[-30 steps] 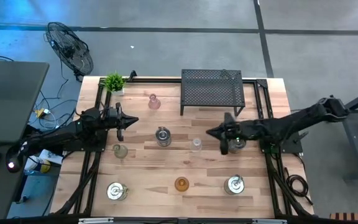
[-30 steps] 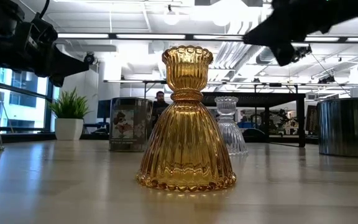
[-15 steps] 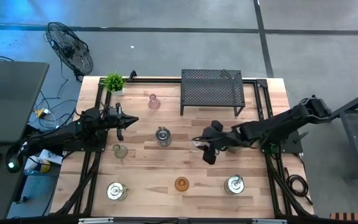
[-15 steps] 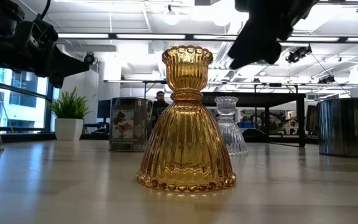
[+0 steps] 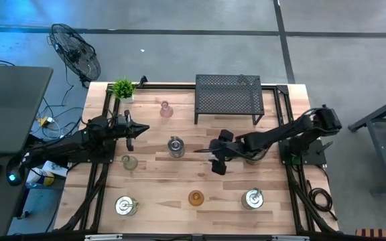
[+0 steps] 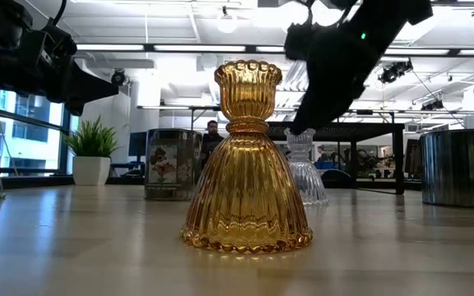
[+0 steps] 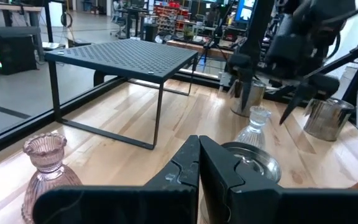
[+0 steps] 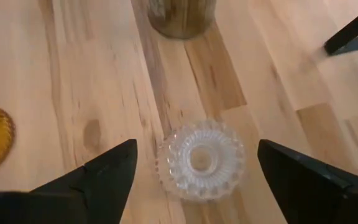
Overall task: Pick & Place candle stick holders
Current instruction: Put the transparent candle holder on the shelf
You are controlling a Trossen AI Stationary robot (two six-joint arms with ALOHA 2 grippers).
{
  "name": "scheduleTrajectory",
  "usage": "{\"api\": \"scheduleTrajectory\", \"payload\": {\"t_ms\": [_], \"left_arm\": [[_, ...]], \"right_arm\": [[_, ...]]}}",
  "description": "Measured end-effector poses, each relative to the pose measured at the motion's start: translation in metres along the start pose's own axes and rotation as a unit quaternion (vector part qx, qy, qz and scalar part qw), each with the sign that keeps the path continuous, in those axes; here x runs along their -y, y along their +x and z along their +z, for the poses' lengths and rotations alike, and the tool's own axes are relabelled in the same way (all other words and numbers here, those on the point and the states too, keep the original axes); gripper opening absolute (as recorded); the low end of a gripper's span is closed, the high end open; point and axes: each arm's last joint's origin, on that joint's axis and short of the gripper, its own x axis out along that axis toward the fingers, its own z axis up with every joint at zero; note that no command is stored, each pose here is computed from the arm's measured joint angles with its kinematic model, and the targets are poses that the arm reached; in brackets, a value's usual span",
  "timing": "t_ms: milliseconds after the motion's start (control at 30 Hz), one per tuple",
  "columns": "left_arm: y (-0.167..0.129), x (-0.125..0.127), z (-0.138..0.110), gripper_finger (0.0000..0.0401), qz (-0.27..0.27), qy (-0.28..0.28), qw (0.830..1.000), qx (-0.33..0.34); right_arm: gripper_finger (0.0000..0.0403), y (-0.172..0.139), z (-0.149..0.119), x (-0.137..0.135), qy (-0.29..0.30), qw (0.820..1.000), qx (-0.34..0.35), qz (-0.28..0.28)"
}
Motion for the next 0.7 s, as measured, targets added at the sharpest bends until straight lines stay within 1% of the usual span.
{"api": "scheduleTrajectory", "payload": {"t_ms": [100, 200, 467, 500, 700], "left_arm": [[0.0, 0.0, 0.0, 0.0001, 0.0, 0.0, 1.0, 0.0], [0.0, 0.0, 0.0, 0.0001, 0.0, 0.0, 1.0, 0.0], [0.0, 0.0, 0.0, 0.0001, 0.0, 0.0, 1.0, 0.0], [0.0, 0.0, 0.0, 0.0001, 0.0, 0.0, 1.0, 0.0], [0.0, 0.0, 0.0, 0.0001, 0.0, 0.0, 1.0, -0.001]], "right_arm": [[0.0307, 0.01, 0.0, -0.003, -0.014, 1.0, 0.009, 0.012], [0.0278, 0.016, 0.0, -0.003, -0.011, 1.0, 0.012, 0.01], [0.0159, 0.018, 0.0, -0.002, -0.005, 1.0, 0.015, -0.001], [0.0152, 0.018, 0.0, -0.002, -0.005, 1.0, 0.015, -0.001], [0.0152, 0.016, 0.001, -0.002, 0.0, 1.0, 0.015, 0.016]]}}
